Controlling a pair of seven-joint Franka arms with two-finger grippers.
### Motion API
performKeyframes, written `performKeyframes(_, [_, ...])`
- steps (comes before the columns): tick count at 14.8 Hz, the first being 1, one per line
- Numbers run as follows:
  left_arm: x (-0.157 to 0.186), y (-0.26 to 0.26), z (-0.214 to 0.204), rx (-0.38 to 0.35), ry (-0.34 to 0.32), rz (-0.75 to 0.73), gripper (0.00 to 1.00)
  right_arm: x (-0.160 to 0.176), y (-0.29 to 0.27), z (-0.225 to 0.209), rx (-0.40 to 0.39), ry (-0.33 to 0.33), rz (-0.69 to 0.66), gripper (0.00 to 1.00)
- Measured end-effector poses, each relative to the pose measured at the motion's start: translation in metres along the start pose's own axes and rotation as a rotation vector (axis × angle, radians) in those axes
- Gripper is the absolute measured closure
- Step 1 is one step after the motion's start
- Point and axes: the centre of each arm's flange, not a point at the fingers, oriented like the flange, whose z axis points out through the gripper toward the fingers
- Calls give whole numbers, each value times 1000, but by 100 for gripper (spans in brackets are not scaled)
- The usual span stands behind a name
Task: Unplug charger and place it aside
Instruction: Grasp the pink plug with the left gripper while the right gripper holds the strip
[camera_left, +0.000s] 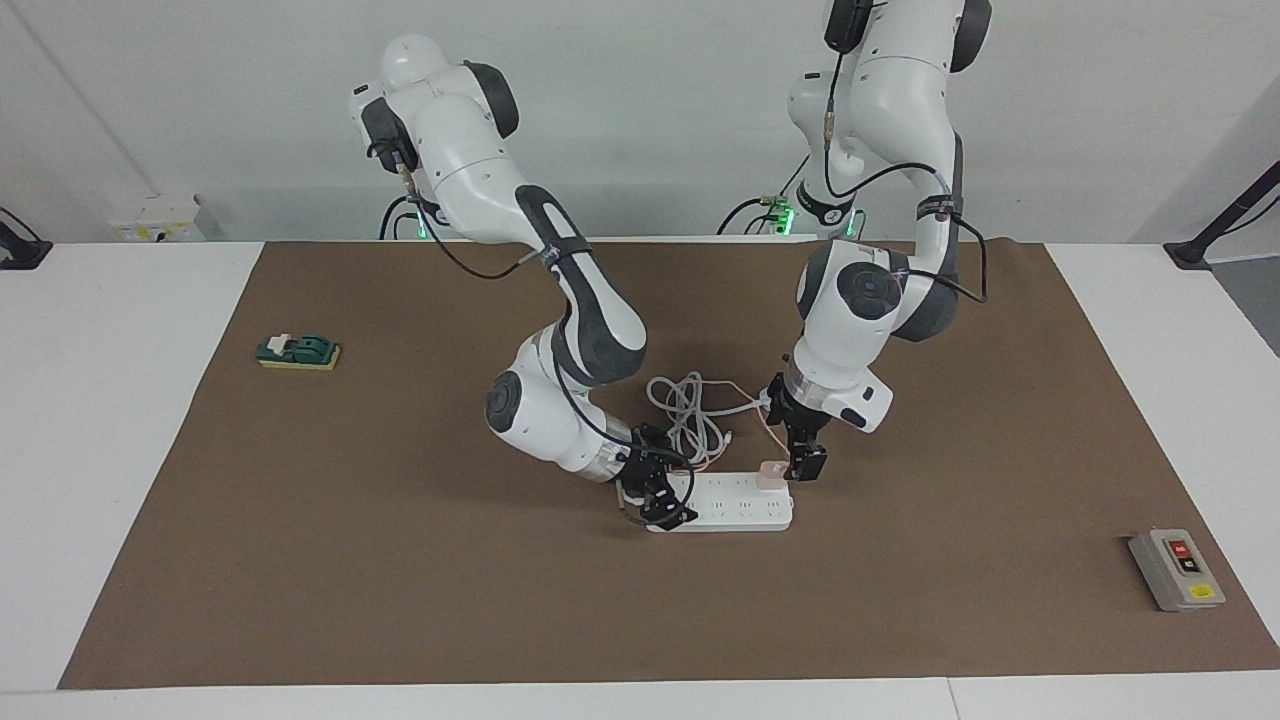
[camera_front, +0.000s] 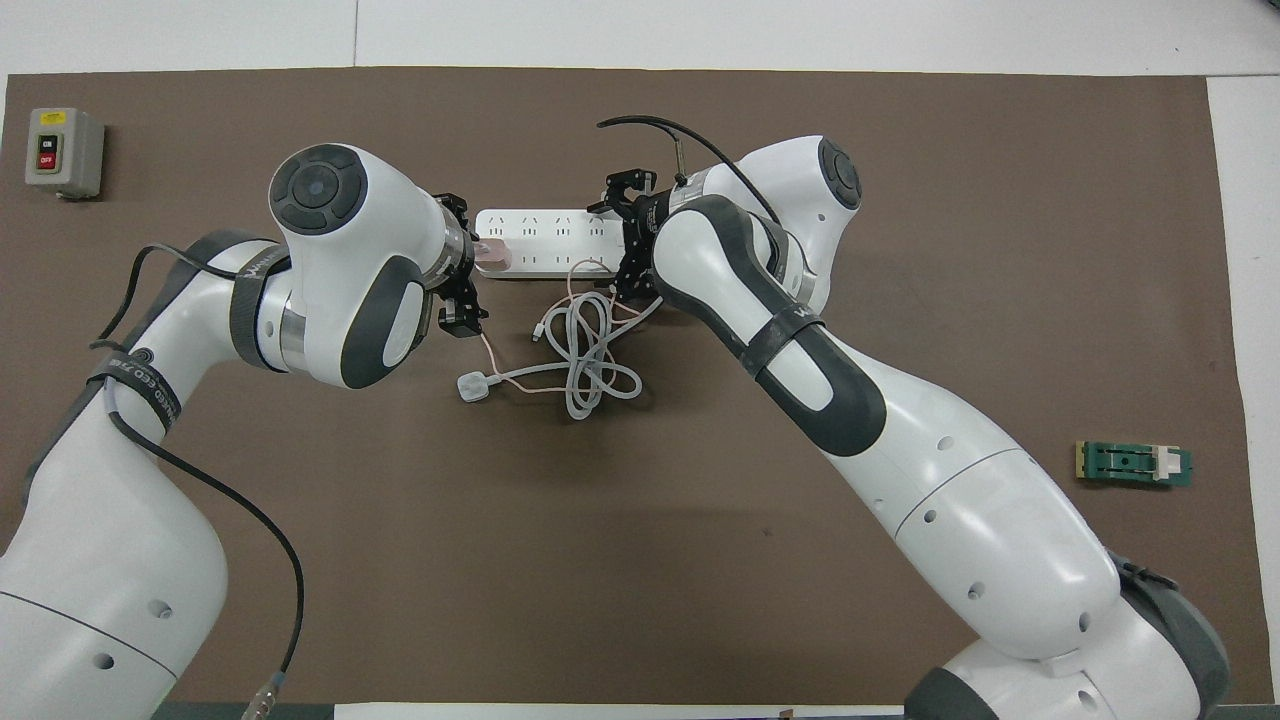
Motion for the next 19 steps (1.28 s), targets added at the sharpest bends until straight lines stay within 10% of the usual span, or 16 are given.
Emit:
performKeyframes(11, [-13, 6, 11, -31, 15, -13, 0, 18, -5, 2, -26, -13, 27, 2])
performKeyframes(17, [-11, 12, 8, -71, 11, -9, 66, 17, -5, 2, -23, -12, 32, 3])
performKeyframes(19, [-12, 12, 8, -71, 12, -6, 70, 17, -5, 2, -21, -11, 32, 3])
